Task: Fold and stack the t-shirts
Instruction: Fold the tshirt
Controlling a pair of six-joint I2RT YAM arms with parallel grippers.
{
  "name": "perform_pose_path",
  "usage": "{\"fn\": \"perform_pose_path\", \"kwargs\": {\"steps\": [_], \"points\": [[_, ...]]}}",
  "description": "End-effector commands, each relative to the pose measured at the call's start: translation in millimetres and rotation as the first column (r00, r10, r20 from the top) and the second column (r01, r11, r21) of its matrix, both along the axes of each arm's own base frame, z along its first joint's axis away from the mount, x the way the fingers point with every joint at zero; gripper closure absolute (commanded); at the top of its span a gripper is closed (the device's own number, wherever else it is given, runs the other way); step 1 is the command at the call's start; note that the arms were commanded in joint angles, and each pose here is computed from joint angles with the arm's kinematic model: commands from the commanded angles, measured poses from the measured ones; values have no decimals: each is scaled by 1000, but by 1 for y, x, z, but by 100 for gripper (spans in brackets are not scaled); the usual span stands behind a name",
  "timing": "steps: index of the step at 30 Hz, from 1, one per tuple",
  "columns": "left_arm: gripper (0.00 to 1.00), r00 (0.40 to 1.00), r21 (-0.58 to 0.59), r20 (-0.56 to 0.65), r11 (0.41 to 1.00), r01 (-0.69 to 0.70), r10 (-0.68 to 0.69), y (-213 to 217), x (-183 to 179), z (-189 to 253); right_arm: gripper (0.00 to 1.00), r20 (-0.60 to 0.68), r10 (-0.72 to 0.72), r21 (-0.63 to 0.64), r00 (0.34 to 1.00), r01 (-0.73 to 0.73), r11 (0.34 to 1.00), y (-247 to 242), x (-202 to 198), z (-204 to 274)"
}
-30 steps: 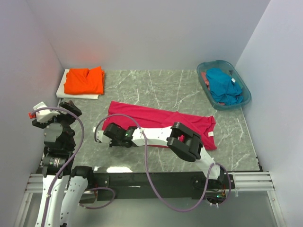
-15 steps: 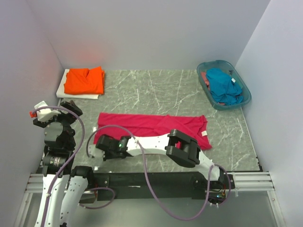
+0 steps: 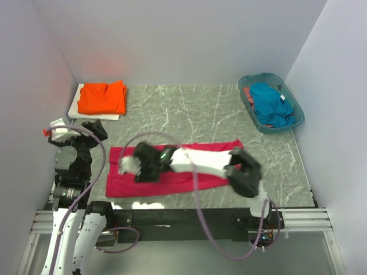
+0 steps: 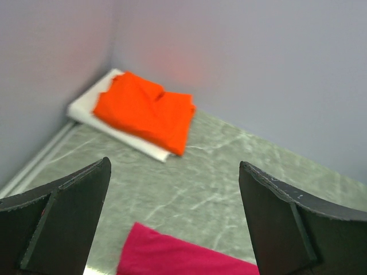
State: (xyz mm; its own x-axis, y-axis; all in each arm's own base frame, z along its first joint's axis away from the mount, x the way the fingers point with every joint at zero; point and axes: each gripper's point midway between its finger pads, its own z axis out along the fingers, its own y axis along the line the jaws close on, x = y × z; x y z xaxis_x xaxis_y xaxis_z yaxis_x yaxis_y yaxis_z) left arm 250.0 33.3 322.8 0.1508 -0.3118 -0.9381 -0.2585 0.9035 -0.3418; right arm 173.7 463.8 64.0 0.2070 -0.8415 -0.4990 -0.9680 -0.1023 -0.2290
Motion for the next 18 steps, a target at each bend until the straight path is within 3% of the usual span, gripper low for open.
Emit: {"fn": "perform_pose_path", "kwargs": {"steps": [1,3,5,7,8,9,11,13,14,16,18], "points": [[1,968,32,36,968,249,-250,-45,20,16,32,-26,28,104,999,-25,994,-66,28,83],[1,926,18,29,927,375,-376,-70,33,20,32,-49,75,127,996,-68,990,-100,19,96],[0,878,-3,19,878,478,-478,-91,42,21,31,-72,15,137,997,-5,991,-136,33,101],[3,759,-45,-20,758,650,-651,-128,57,16,31,-94,-50,187,994,67,980,-170,38,110],[4,697,-75,-42,698,712,-715,-144,61,9,31,-106,-172,209,979,191,959,-198,63,114],[9,631,-135,-95,637,759,-770,-161,79,-6,31,-129,-208,250,970,235,939,-214,62,119],[11,459,-192,-218,499,845,-861,-212,95,-33,31,-159,-379,299,911,411,861,-263,88,125],[12,350,-172,-340,424,889,-873,-246,105,-60,32,-220,-438,360,872,490,794,-285,95,133],[14,230,-237,-425,353,905,-875,-281,106,-87,32,-238,-508,382,828,560,735,-310,106,137],[17,99,-246,-506,254,935,-857,-315,103,-116,32,-285,-524,438,803,595,674,-326,104,146],[19,-8,-308,-578,209,928,-816,-339,112,-156,32,-288,-589,469,755,647,601,-353,111,158]]}}
